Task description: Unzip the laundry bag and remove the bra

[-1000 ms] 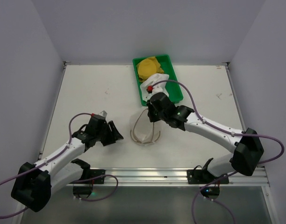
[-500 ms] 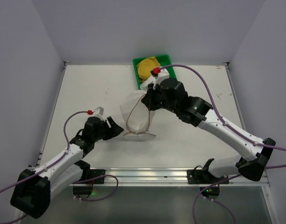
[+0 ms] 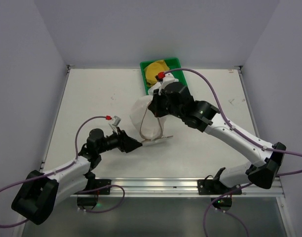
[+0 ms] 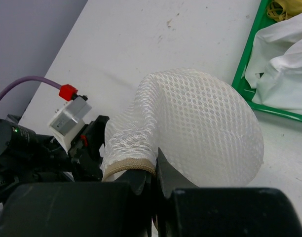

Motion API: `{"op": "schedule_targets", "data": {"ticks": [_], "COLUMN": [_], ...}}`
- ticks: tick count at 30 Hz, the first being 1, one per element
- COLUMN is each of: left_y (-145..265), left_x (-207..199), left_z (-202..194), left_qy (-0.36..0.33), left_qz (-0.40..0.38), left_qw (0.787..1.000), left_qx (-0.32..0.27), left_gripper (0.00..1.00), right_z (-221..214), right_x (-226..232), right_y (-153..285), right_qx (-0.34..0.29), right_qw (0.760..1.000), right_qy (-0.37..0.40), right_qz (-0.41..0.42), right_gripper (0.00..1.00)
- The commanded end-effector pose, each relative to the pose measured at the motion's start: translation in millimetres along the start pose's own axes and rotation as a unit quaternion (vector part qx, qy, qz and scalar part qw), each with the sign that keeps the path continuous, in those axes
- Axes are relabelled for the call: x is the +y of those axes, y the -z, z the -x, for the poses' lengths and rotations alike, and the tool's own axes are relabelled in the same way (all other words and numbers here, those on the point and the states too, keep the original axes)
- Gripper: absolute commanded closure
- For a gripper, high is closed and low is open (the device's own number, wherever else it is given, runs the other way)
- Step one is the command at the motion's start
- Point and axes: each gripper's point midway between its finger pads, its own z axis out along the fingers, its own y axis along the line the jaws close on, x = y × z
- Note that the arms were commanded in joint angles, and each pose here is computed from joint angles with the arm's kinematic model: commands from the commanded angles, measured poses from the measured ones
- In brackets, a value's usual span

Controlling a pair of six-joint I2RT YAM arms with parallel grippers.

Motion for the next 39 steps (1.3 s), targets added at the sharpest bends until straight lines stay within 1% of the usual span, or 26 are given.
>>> {"op": "schedule_targets", "data": {"ticks": [1, 5, 9, 10, 12, 13, 14, 16, 17, 18, 21, 23, 27, 28, 34, 37, 39], "left_y": [-4.0, -10.0, -12.5, -13.1, -16.2, -15.6, -16.7, -12.9, -10.0, -8.0, -3.8, -3.4, -4.4, -4.3, -4.2, -8.2, -12.4], "left_x": [-41.1, -42.4, -46.2, -43.1, -34.6, -26.4, -15.1, -8.3, -4.9, -1.8, -8.2, -13.4, -16.5, -21.2, -42.6, -46.6, -45.6], "left_z": [-9.1, -16.1, -10.6, -12.2, -2.1, -4.1, 4.8, 12.6, 24.2, 24.0, 33.3, 34.2, 29.0, 29.6, 7.1, 0.5, 5.1], "left_qy": [-0.043, -0.047, -0.076, -0.076, -0.097, -0.095, -0.107, -0.120, -0.138, -0.144, -0.171, -0.183, -0.199, -0.203, -0.197, -0.194, -0.201], "left_qz": [-0.107, -0.109, -0.109, -0.098, -0.067, -0.044, -0.010, 0.018, 0.037, 0.043, 0.033, 0.019, 0.004, -0.009, -0.077, -0.084, -0.074], "left_qw": [0.993, 0.991, 0.990, 0.992, 0.993, 0.994, 0.994, 0.992, 0.989, 0.987, 0.981, 0.979, 0.977, 0.976, 0.976, 0.977, 0.976], "left_qx": [0.038, 0.053, 0.036, 0.037, 0.015, 0.021, 0.001, -0.021, -0.048, -0.053, -0.080, -0.087, -0.077, -0.081, -0.047, -0.036, -0.042], "left_gripper": [0.35, 0.33, 0.32, 0.32, 0.30, 0.30, 0.30, 0.27, 0.27, 0.26, 0.25, 0.25, 0.23, 0.23, 0.23, 0.24, 0.24], "right_z": [17.1, 16.2, 11.5, 11.2, 12.3, 11.6, 11.6, 10.8, 10.9, 11.6, 17.0, 22.6, 30.9, 30.7, 41.8, 45.6, 46.1], "right_x": [8.1, 8.1, 6.6, 7.6, 13.0, 13.2, 15.0, 14.7, 16.1, 16.6, 15.9, 19.2, 22.3, 25.6, 15.7, 17.7, 23.0], "right_y": [1.9, -4.3, -10.2, -9.8, -8.0, -7.9, -6.5, -5.4, -2.9, -1.6, 1.8, 4.8, 9.5, 11.4, 17.5, 20.9, 22.9], "right_qx": [-0.019, -0.015, -0.005, -0.004, -0.004, -0.003, -0.002, -0.001, -0.001, -0.002, -0.008, -0.014, -0.023, -0.019, -0.033, -0.039, -0.037], "right_qw": [1.000, 1.000, 1.000, 1.000, 1.000, 0.999, 0.999, 0.999, 0.999, 0.999, 0.999, 0.998, 0.997, 0.997, 0.996, 0.996, 0.994], "right_qy": [-0.002, -0.003, -0.004, -0.005, -0.005, -0.001, 0.001, 0.004, 0.004, 0.005, 0.005, 0.009, 0.017, 0.020, 0.014, 0.009, 0.007], "right_qz": [0.011, 0.010, 0.012, 0.015, 0.030, 0.032, 0.037, 0.039, 0.044, 0.047, 0.049, 0.058, 0.067, 0.079, 0.076, 0.085, 0.099], "right_gripper": [1.00, 1.00, 1.00, 1.00, 1.00, 1.00, 1.00, 1.00, 1.00, 1.00, 1.00, 1.00, 1.00, 1.00, 1.00, 1.00, 1.00]}}
